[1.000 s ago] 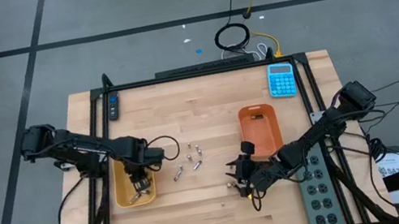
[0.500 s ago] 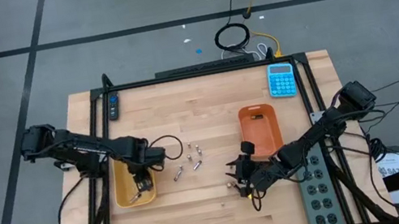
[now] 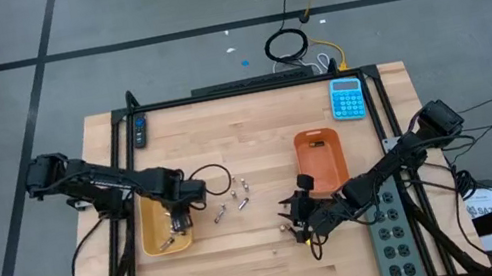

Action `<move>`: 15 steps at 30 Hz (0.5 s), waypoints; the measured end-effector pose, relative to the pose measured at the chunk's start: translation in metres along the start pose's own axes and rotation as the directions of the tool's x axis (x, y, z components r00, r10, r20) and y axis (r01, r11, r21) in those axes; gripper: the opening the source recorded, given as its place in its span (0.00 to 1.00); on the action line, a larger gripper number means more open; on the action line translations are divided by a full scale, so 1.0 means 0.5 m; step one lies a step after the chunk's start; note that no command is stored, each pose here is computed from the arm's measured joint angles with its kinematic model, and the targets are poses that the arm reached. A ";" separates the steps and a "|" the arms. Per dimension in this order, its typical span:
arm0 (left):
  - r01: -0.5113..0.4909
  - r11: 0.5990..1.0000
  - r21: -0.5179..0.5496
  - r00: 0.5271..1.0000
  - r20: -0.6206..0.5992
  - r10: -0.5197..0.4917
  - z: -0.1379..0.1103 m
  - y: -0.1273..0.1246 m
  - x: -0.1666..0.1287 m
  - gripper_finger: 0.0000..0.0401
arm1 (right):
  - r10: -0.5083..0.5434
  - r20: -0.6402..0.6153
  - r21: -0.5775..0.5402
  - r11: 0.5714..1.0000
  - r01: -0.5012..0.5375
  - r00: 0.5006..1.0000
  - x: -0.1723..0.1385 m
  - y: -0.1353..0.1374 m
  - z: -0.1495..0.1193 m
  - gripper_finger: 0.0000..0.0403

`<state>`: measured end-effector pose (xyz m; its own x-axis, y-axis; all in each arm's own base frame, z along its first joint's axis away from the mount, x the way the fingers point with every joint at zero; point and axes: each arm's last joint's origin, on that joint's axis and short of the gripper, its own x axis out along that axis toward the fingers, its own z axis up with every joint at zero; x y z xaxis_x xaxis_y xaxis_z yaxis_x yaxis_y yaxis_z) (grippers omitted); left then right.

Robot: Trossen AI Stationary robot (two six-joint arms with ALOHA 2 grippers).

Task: Sort batteries
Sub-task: Adjust the yellow bin

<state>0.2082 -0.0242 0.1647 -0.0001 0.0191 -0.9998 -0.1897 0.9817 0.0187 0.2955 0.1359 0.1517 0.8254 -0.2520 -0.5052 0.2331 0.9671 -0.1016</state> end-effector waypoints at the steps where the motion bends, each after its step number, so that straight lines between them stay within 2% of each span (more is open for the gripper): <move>1: -0.025 1.000 0.013 1.000 0.012 0.025 0.001 0.001 0.000 0.35 | 0.001 0.002 0.001 1.000 -0.001 1.000 0.000 0.000 0.000 0.33; 6: -0.097 0.994 0.055 0.993 0.071 0.093 0.009 0.004 -0.001 0.35 | 0.001 0.004 0.000 1.000 -0.001 1.000 0.000 0.000 0.001 0.33; 11: -0.170 0.984 0.044 0.978 0.127 0.163 0.017 0.006 -0.002 0.35 | 0.001 0.004 -0.005 1.000 -0.001 1.000 0.000 0.000 0.001 0.33; 15: -0.179 0.983 0.043 0.976 0.130 0.172 0.017 0.007 -0.002 0.35 | 0.001 0.004 -0.008 1.000 -0.001 1.000 0.000 0.000 0.001 0.33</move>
<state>0.2159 -0.0192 0.1657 0.0950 0.2124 -0.9726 -0.1441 0.9696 0.1977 0.2958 0.1360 0.1520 0.8276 -0.2512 -0.5020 0.2282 0.9676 -0.1080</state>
